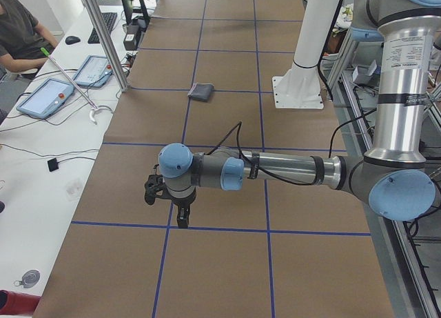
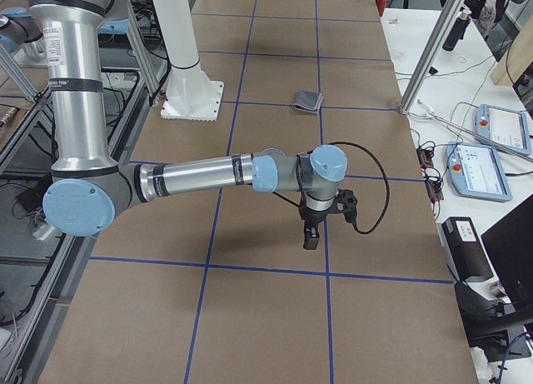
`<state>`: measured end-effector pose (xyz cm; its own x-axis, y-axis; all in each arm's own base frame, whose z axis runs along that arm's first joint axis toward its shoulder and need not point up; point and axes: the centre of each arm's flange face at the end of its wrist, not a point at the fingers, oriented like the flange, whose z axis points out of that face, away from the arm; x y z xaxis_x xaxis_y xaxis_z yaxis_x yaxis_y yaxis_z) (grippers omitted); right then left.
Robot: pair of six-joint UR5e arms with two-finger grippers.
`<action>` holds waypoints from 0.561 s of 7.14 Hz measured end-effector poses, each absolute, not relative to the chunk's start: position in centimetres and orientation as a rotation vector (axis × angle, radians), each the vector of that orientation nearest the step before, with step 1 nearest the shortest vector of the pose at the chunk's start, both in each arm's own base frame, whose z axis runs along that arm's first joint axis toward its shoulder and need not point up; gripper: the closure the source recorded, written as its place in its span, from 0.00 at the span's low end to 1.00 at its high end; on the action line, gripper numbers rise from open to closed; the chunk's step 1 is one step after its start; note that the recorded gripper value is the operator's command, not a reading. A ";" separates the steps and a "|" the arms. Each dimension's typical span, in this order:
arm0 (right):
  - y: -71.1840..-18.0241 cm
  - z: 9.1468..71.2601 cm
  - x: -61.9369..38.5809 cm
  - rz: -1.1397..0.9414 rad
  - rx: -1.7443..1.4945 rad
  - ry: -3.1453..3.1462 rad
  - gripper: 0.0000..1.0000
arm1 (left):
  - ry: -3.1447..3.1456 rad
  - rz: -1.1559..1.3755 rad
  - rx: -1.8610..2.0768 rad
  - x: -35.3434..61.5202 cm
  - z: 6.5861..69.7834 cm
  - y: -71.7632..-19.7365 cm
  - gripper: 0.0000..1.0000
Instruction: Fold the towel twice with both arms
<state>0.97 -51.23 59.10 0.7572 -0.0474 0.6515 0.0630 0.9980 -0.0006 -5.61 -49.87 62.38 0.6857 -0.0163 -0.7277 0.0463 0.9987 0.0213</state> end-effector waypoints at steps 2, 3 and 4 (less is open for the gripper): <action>-51.2 59.1 1.0 -0.060 -0.023 -0.709 0.00 | 0.815 -0.034 0.041 -5.6 62.3 -49.9 0.00; -51.2 59.2 0.9 -0.060 -0.024 -0.709 0.00 | 0.815 -0.033 0.042 -5.6 62.3 -49.9 0.00; -51.2 59.2 0.9 -0.060 -0.025 -0.709 0.00 | 0.815 -0.031 0.044 -5.6 62.2 -49.9 0.00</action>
